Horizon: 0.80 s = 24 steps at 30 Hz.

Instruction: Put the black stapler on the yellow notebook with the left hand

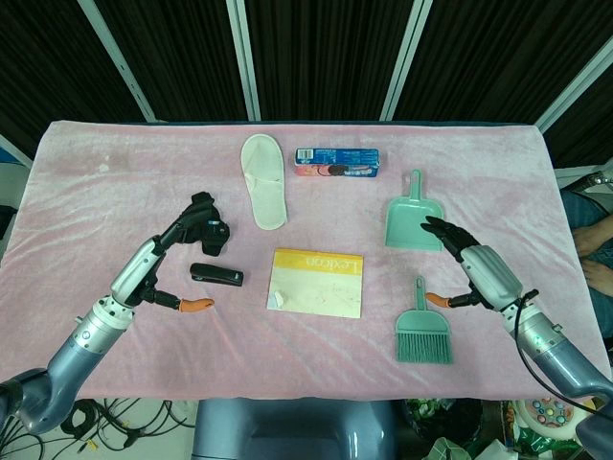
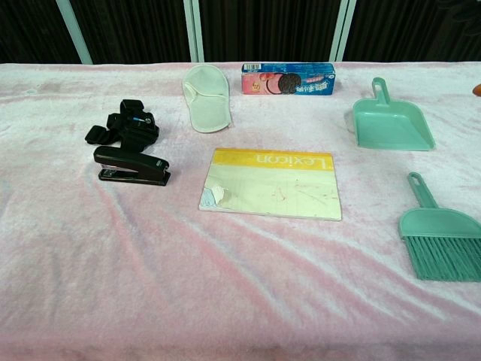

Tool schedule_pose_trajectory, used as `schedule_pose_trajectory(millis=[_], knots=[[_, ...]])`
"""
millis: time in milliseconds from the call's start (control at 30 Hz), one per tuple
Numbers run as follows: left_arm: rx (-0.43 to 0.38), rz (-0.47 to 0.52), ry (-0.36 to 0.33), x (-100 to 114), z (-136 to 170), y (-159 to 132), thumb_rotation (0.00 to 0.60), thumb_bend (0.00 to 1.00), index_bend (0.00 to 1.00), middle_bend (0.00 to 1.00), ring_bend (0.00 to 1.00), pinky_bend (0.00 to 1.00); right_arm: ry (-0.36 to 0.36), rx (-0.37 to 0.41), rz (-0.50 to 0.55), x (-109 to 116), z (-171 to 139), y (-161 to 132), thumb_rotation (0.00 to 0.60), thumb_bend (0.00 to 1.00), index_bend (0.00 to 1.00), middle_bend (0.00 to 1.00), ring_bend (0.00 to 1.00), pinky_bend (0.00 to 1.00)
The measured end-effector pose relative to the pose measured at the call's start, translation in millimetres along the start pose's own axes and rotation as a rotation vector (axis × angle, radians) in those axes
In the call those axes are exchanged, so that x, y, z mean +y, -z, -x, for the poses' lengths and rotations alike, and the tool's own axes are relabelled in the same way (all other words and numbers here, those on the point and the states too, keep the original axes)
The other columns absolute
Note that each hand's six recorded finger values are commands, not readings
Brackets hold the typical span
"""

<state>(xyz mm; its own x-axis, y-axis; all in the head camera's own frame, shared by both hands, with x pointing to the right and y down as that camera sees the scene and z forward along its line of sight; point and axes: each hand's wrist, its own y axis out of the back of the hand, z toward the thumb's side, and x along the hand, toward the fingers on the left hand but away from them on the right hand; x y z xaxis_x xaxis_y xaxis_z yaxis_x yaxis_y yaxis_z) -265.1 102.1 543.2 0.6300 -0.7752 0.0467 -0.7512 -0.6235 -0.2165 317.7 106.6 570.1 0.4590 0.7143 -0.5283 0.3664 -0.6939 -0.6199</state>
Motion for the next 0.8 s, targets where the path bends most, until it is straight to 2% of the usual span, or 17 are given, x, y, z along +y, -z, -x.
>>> schedule_pose_trajectory(millis=[267, 500, 800], knots=[[0.003, -0.016, -0.005, 2.7, 8.7, 1.4, 0.600, 0.06, 0.08, 0.01, 0.00, 0.11, 0.001, -0.003, -0.018, -0.4, -0.1, -2.4, 0.600, 0.11, 0.01, 0.00, 0.00, 0.07], [0.001, -0.082, 0.003, 0.6, 9.5, 2.2, 0.600, 0.06, 0.08, 0.01, 0.00, 0.13, 0.022, 0.010, -0.033, 3.4, -2.7, -6.9, 0.600, 0.11, 0.01, 0.00, 0.00, 0.07], [0.003, -0.158, -0.008, -1.3, 9.9, 5.9, 0.600, 0.06, 0.08, 0.02, 0.00, 0.14, 0.032, -0.013, -0.054, 7.6, -5.7, -0.5, 0.600, 0.11, 0.01, 0.00, 0.00, 0.07]])
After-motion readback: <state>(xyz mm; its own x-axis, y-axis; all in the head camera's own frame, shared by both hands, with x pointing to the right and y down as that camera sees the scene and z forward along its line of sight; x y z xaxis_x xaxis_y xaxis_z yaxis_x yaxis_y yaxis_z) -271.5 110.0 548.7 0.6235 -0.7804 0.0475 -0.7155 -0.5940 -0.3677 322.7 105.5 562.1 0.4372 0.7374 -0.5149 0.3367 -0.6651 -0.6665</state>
